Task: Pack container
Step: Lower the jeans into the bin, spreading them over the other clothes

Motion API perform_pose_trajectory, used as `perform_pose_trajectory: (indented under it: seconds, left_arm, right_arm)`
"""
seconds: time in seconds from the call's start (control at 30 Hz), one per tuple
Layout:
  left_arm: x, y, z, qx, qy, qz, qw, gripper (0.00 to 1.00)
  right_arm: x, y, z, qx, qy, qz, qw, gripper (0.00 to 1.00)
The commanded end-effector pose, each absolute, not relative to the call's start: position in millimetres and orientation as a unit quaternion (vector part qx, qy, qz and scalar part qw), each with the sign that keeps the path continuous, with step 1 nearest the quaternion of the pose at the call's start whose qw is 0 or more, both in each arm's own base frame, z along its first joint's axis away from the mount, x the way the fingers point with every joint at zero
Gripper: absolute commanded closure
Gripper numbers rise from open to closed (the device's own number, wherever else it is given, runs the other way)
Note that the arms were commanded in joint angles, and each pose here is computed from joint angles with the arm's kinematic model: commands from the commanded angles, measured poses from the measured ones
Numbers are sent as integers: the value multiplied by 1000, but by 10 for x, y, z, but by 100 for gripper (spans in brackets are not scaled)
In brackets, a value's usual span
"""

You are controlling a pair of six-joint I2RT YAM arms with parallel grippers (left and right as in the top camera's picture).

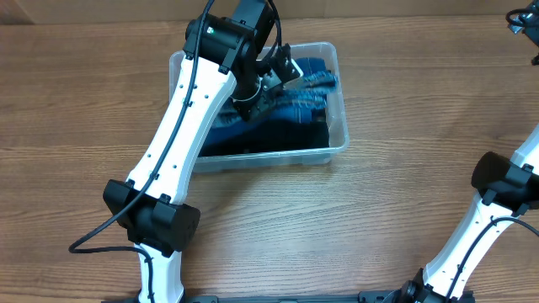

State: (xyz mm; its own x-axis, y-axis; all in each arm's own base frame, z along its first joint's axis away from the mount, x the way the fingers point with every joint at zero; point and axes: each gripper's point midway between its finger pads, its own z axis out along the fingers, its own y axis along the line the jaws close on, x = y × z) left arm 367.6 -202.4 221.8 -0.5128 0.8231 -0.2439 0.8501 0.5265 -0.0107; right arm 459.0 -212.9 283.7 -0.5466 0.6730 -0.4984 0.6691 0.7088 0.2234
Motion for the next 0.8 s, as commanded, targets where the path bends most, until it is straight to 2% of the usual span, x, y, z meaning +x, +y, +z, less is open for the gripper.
perform_pose_trajectory:
  seconds: [0.0, 0.27, 0.43, 0.6, 0.77]
  left_arm:
    - [3418, -2288, 2415, 483, 855, -151, 110, 69]
    - [3299, -2348, 2208, 478, 855, -186, 73, 73]
    - [3507, -2281, 2096, 420, 892, -147, 86, 76]
    - [3599, -2210, 2012, 406, 902, -117, 90, 80]
    - [3546, -2187, 1614, 389, 912, -117, 53, 80]
  right_arm:
    - [4577, -2108, 2914, 376, 879, 6, 294, 0]
    - [4577, -2108, 2914, 376, 879, 6, 294, 0]
    - [4577, -2108, 2914, 376, 879, 6, 294, 0]
    - [4577, -2108, 2914, 376, 879, 6, 294, 0]
    - [4577, -2108, 2914, 376, 879, 6, 294, 0]
